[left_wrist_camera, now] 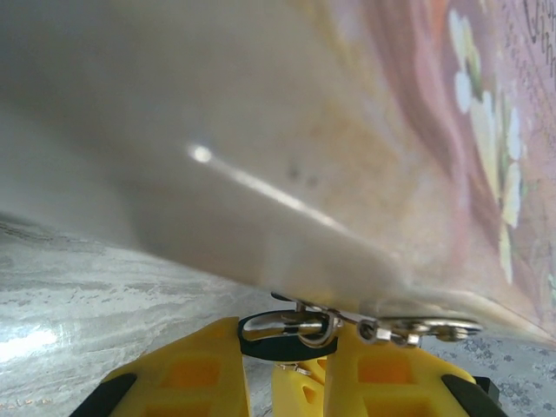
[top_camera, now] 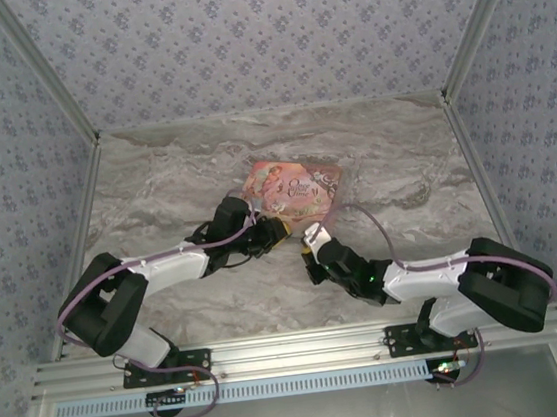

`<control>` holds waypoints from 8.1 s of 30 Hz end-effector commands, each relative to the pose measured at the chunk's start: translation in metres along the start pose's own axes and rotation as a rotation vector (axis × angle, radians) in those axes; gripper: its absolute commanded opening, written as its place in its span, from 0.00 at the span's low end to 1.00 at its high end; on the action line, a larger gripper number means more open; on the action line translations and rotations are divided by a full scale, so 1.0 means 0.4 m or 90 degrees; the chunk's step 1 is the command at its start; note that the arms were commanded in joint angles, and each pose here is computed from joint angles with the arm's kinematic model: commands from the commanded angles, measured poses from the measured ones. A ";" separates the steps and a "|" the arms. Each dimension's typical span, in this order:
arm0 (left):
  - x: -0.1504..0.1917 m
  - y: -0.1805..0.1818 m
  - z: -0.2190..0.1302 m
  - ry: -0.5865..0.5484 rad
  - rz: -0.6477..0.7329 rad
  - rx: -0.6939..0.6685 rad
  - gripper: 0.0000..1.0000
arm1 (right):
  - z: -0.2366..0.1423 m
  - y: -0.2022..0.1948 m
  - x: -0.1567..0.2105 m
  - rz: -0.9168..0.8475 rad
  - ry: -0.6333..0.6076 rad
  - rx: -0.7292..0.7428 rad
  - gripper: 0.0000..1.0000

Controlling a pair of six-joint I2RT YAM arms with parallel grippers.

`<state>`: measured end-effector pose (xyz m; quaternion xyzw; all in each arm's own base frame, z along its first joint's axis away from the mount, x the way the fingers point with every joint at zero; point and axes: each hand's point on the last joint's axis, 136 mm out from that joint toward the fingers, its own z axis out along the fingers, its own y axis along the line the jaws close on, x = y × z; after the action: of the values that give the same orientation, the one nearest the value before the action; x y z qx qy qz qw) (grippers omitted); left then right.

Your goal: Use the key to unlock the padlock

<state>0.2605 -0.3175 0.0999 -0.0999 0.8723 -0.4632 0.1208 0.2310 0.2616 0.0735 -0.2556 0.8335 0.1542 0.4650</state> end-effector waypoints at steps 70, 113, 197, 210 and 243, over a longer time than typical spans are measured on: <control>0.022 -0.114 0.001 0.009 0.014 0.081 0.18 | 0.022 0.010 -0.207 0.061 -0.154 -0.104 0.00; 0.025 -0.101 0.009 0.015 0.011 0.074 0.18 | 0.024 -0.003 -0.244 0.149 -0.132 -0.230 0.00; 0.016 -0.079 0.030 0.010 -0.012 0.063 0.18 | -0.025 -0.066 -0.108 0.123 -0.083 -0.156 0.35; 0.014 -0.080 0.031 0.010 -0.010 0.058 0.18 | -0.082 -0.079 -0.112 0.066 -0.077 -0.130 0.52; 0.018 -0.104 0.016 0.013 -0.007 0.077 0.18 | 0.049 -0.017 -0.121 0.182 -0.052 -0.189 0.33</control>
<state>0.2638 -0.3322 0.1009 -0.1186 0.8630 -0.4757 0.1224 0.2582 0.2798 0.0948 -0.2131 0.8156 0.3481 0.4102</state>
